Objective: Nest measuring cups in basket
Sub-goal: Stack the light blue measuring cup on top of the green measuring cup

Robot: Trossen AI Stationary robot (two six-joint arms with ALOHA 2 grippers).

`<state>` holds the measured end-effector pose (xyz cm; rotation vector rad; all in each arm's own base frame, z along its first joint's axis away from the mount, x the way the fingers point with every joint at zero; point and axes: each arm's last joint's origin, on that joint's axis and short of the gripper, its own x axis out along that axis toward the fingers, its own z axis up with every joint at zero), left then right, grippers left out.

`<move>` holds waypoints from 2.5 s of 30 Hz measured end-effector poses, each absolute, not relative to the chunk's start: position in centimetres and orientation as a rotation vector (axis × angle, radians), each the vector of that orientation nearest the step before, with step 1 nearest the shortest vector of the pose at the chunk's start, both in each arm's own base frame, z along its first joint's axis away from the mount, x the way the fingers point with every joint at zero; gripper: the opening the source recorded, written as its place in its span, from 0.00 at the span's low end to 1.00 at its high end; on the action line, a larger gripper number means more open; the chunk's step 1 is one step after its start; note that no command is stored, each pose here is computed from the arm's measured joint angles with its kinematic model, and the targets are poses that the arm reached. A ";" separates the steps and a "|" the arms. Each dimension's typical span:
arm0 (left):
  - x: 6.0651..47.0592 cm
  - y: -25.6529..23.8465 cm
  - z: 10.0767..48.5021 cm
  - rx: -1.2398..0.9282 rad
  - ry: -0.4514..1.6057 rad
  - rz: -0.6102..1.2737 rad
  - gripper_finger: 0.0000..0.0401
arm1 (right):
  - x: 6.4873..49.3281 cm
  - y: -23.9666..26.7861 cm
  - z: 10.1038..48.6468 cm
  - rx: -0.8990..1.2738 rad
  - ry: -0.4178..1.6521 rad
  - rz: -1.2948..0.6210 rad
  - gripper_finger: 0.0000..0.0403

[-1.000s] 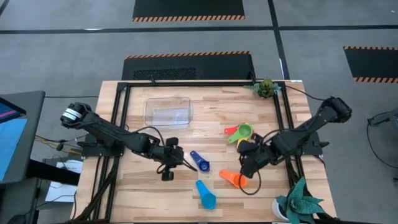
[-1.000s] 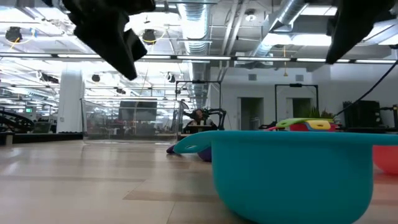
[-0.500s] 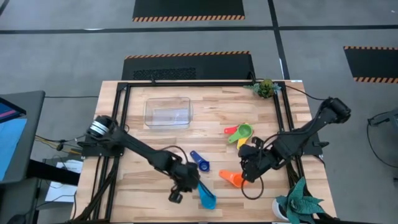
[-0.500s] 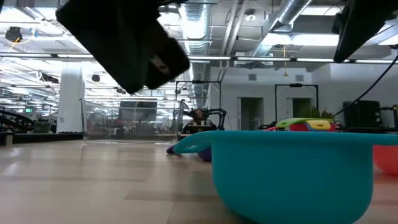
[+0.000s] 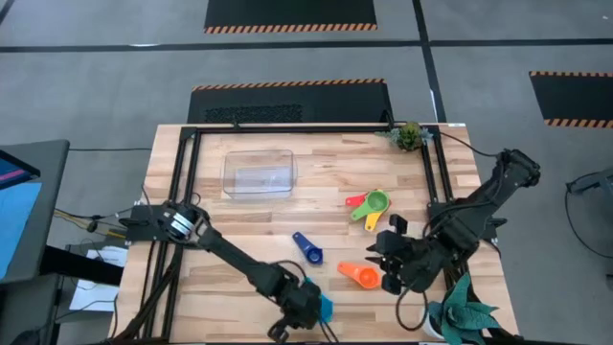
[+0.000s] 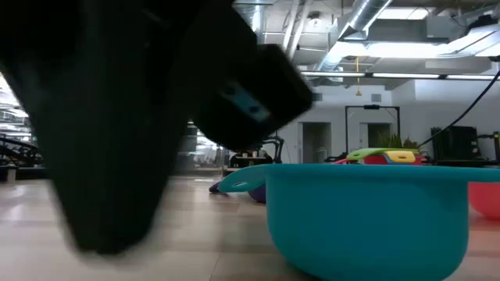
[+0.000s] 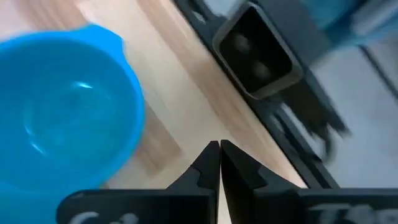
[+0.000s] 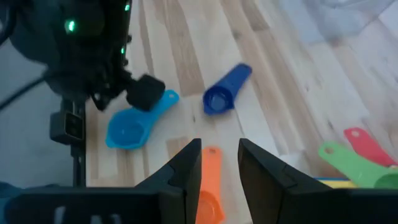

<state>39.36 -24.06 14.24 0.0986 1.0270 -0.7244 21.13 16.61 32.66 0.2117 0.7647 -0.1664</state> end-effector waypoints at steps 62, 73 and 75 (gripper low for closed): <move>19.4 -8.8 26.3 -0.175 1.114 0.395 0.00 | 29.4 8.7 24.9 -0.183 1.094 -0.134 0.30; 18.7 -7.4 26.4 0.032 1.115 0.336 0.00 | 31.7 9.8 20.0 -0.013 1.236 -0.120 0.30; 18.8 -7.1 26.4 0.052 1.121 0.329 0.00 | 31.8 9.8 19.8 0.029 1.243 -0.128 0.31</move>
